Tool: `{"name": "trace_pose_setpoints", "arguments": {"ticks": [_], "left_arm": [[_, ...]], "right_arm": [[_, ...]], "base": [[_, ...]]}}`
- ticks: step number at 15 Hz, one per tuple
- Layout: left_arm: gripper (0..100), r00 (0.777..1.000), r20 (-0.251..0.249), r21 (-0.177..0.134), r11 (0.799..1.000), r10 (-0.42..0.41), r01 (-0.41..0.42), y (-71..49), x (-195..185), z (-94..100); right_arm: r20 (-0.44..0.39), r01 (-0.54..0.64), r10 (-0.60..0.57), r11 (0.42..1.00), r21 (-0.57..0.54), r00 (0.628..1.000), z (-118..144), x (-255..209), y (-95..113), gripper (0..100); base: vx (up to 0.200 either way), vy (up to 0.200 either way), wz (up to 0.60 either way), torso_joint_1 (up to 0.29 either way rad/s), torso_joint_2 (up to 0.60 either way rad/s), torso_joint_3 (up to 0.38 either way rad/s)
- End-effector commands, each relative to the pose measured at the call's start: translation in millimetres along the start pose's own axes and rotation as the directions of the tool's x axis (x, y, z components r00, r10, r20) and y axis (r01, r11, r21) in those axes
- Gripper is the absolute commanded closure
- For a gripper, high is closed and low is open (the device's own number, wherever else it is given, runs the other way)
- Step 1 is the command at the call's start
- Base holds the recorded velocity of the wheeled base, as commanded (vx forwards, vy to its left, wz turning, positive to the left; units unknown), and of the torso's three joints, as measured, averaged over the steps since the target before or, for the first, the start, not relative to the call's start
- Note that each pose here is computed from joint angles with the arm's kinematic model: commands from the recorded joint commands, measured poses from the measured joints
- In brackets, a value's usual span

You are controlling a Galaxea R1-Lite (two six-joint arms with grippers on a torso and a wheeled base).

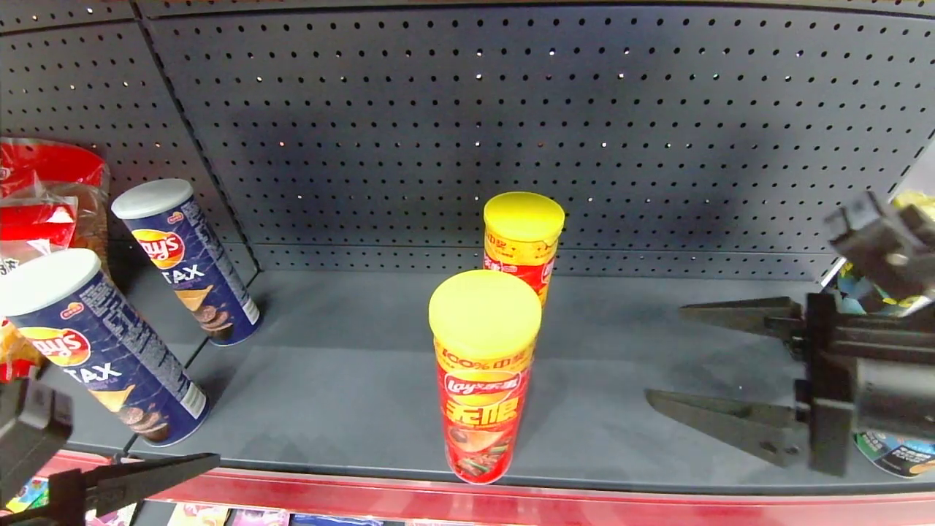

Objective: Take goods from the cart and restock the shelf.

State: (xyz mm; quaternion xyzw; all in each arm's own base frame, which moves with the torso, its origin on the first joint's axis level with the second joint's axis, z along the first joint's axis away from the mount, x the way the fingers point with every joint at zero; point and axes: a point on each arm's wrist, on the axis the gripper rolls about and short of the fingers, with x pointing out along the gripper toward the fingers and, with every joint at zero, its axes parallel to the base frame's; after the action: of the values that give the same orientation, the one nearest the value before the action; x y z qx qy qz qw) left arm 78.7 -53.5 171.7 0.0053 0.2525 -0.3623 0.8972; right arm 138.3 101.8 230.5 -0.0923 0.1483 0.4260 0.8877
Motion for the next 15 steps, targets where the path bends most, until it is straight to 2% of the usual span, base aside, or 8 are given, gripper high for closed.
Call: {"name": "trace_pose_setpoints", "arguments": {"ticks": [1, 2, 4, 7, 15], "left_arm": [[0, 0.991, -0.132, -0.002, 1.0, 0.004, -0.004, 8.0, 36.5, 14.3], [0, 0.986, -0.165, 0.019, 1.0, 0.0, 0.003, 10.1, 45.8, 16.3], [0, 0.977, -0.212, 0.039, 0.999, -0.001, 0.01, 14.4, 66.1, 23.6], [0, 0.98, -0.199, 0.054, 0.998, -0.01, 0.021, 18.3, 93.7, 35.2], [0, 0.971, -0.235, 0.078, 0.994, -0.05, 0.07, 10.9, 126.1, 45.6]], "right_arm": [[0.149, 0.036, -0.03, 0.999, -0.032, 0.988, -21.5, -66.0, 20.5, 0], [0.184, 0.065, -0.058, 0.997, -0.032, 0.981, -25.4, -77.6, 22.5, 0], [0.239, 0.156, -0.148, 0.988, -0.016, 0.96, -34.2, -98.3, 24.7, 0], [0.28, 0.234, -0.239, 0.971, 0.05, 0.93, -36.5, -111.8, 25.5, 0], [0.299, 0.258, -0.267, 0.964, 0.07, 0.916, -33.7, -116.3, 25.6, 0]], "base": [[0.0, 0.0, 0.0, 0.0, 0.0, 0.0], [0.0, 0.0, 0.0, 0.0, 0.0, 0.0], [0.0, 0.0, 0.0, 0.0, 0.0, 0.0], [0.0, 0.0, 0.0, 0.0, 0.0, 0.0], [0.0, 0.0, 0.0, 0.0, 0.0, 0.0]]}}
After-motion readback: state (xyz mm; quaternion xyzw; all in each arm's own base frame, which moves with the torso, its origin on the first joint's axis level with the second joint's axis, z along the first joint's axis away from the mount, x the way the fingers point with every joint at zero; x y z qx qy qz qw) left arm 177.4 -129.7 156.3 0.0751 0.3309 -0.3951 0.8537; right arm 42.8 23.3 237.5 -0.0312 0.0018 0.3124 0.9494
